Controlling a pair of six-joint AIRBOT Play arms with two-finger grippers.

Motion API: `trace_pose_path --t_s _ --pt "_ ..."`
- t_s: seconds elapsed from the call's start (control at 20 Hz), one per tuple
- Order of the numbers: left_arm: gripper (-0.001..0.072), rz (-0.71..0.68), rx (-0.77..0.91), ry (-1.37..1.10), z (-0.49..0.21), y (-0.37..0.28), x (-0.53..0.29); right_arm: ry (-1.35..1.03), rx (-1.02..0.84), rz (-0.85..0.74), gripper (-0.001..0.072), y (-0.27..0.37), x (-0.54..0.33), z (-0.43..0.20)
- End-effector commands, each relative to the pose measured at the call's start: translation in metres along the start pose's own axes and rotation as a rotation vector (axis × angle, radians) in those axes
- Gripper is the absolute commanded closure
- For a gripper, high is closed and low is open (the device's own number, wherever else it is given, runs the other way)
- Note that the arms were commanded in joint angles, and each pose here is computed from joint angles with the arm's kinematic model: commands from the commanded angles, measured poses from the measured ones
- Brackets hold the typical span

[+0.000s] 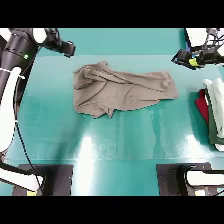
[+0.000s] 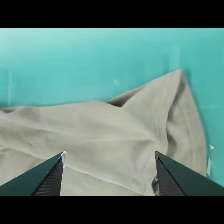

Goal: Fold the shirts.

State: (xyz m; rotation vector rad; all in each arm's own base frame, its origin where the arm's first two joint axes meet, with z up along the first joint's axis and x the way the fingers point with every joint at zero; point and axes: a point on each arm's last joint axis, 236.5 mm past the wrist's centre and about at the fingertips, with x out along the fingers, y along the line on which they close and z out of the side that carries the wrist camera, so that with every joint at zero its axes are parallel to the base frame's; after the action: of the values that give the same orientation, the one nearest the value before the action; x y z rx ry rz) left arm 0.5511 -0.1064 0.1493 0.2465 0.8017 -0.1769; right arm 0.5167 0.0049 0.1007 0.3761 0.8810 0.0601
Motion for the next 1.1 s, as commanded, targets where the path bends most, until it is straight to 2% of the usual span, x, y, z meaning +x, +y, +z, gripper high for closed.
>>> trace_pose_path --t_s 0.0,0.15,0.35,0.65,0.85,1.05 --pt "0.0155 -0.024 -0.15 0.237 -0.062 0.031 -0.003 -0.019 0.015 -0.01 0.0081 -0.008 -0.022 0.006" --pt "0.0155 -0.148 -0.266 0.376 -0.102 0.033 -0.007 0.004 -0.049 -0.002 0.0081 0.0 -0.051 -0.002" --pt "0.0156 -0.323 -0.311 0.502 -0.158 0.007 -0.01 0.054 -0.081 0.006 0.0081 0.007 -0.071 -0.017" --pt "0.0154 -0.497 -0.56 0.524 -0.243 -0.049 0.007 0.103 -0.086 0.011 0.0081 0.01 -0.078 -0.03" --pt "0.0154 -0.506 -0.593 0.529 -0.27 -0.077 0.026 0.114 -0.107 0.023 0.0082 0.02 -0.076 -0.034" --pt "0.0154 -0.494 -0.573 0.469 -0.258 -0.089 0.036 0.12 -0.14 0.043 0.0083 0.037 -0.072 -0.038"
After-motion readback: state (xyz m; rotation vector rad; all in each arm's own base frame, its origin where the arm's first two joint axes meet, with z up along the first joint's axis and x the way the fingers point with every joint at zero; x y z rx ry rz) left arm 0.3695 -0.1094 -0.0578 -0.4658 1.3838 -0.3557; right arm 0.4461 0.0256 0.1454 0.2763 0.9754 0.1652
